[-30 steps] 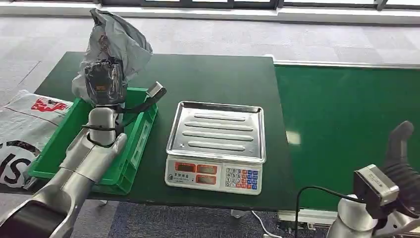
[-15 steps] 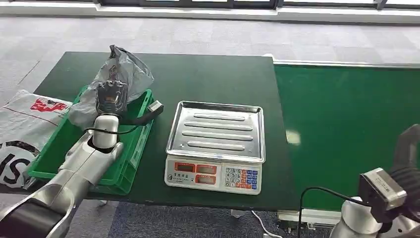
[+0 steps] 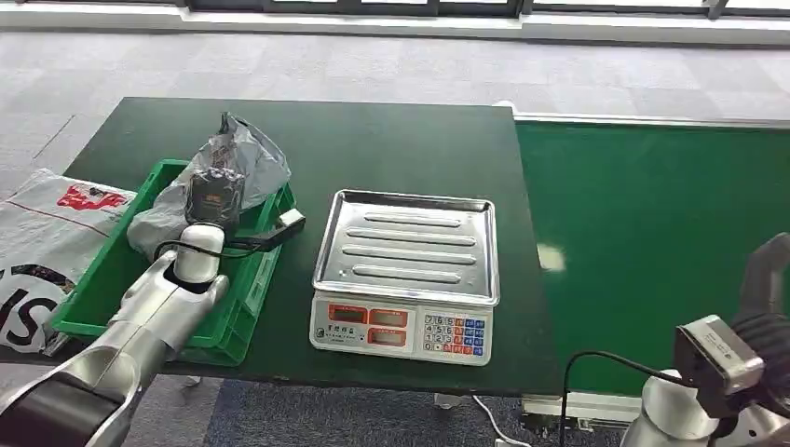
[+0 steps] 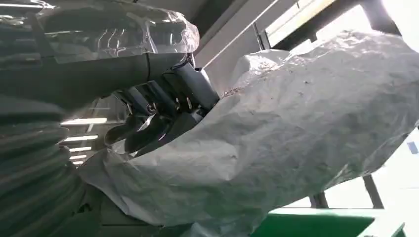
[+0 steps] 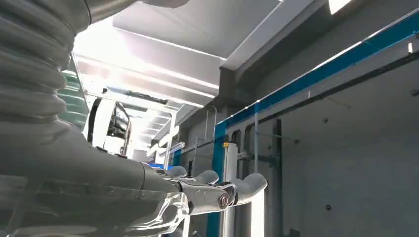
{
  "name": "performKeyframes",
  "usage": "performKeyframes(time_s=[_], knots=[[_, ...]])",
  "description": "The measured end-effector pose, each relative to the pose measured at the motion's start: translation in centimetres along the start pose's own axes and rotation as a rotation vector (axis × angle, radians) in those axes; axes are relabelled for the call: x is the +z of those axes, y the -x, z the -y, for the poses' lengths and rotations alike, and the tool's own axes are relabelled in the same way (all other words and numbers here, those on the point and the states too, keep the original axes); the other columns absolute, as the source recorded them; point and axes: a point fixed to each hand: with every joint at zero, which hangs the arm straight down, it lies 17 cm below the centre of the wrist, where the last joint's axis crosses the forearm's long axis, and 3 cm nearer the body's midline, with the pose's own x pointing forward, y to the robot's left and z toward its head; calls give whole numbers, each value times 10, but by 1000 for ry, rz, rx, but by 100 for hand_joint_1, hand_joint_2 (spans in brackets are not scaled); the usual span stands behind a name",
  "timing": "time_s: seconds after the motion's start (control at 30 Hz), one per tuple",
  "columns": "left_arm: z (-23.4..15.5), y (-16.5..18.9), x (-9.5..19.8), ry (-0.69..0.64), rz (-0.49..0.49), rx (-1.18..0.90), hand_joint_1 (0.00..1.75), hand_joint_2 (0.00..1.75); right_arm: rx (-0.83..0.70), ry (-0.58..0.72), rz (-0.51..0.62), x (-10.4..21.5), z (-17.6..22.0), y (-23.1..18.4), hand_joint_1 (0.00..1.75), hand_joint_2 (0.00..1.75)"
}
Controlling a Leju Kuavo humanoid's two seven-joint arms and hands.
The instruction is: Moved the parcel from conveyor to table for the left to box.
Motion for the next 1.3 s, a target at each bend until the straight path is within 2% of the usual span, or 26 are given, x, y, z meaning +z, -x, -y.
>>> performKeyframes(time_s=[0.1, 0.13, 0.17, 0.3, 0.53, 0.93, 1.1, 1.2, 1.3], knots=[[8, 28, 4, 9, -125, 10, 0, 175, -4, 1, -5, 1, 0, 1, 0, 175], [8, 38, 6, -3, -172, 20, 0, 0, -4, 1, -6, 1, 0, 1, 0, 175], [8, 48, 10, -23, -217, 36, 0, 0, -5, -1, -7, 1, -1, 1, 0, 175], [7, 68, 23, -97, -295, 106, 0, 0, -6, -13, -8, 4, -4, 1, 0, 175], [12, 83, 33, -105, -341, 134, 0, 0, -11, -22, -11, 6, -7, 1, 0, 175], [-17, 131, 80, -297, -479, 244, 0, 0, -38, -57, -24, 15, -21, -2, 0, 175], [-42, 132, 90, -374, -430, 265, 0, 0, -45, -66, -30, 18, -25, -2, 0, 175], [-74, 111, 85, -455, -281, 337, 0, 0, -50, -71, -32, 19, -27, -2, 0, 175], [-105, 92, 84, -559, -146, 551, 0, 0, -51, -74, -34, 20, -28, -2, 0, 175]])
